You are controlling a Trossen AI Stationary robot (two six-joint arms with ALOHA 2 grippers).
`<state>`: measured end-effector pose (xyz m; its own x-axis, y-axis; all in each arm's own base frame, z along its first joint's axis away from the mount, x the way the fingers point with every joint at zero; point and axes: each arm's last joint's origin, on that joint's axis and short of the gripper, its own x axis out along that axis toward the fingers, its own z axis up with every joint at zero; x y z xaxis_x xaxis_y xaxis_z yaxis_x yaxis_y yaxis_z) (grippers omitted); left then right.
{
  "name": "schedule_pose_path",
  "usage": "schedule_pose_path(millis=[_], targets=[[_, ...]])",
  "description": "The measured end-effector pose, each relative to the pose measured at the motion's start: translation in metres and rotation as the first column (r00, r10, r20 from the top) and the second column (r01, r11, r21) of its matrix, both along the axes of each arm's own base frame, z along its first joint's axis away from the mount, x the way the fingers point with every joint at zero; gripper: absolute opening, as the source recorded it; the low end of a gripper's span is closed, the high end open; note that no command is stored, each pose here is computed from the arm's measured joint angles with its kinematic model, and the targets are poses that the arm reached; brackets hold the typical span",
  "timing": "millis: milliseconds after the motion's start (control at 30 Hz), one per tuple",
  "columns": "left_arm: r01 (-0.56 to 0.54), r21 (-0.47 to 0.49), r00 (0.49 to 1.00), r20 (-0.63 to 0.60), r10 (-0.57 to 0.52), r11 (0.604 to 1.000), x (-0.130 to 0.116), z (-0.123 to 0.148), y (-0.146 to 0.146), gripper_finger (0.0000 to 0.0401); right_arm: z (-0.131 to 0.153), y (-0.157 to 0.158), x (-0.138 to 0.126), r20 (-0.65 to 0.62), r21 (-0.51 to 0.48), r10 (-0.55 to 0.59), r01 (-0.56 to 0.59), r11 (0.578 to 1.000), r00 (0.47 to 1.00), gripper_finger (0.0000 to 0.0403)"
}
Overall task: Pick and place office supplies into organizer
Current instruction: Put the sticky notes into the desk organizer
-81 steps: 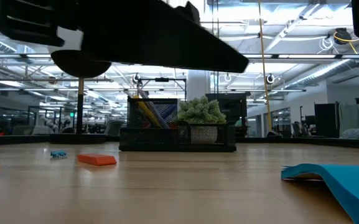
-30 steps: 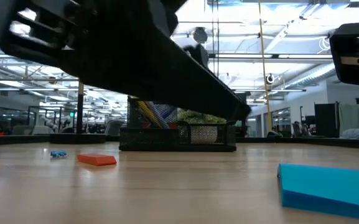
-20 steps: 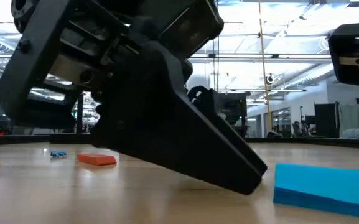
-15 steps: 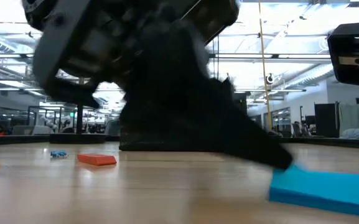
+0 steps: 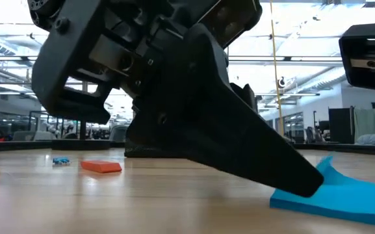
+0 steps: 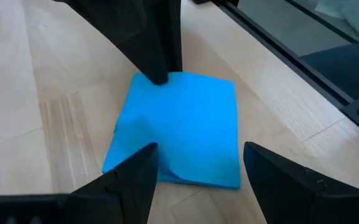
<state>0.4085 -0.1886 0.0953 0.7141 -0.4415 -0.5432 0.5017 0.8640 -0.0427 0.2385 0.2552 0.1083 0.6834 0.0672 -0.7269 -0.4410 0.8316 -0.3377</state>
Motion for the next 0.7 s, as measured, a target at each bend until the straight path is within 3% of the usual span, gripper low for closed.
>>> schedule_pose_path(millis=[700], targets=[[-0.001, 0.008, 1.000, -0.008, 0.001, 1.000, -0.0008, -0.0011, 0.0000, 0.0243, 0.0003, -0.0007, 0.0000, 0.040, -0.072, 0.008, -0.005, 0.997, 0.999, 0.0071]])
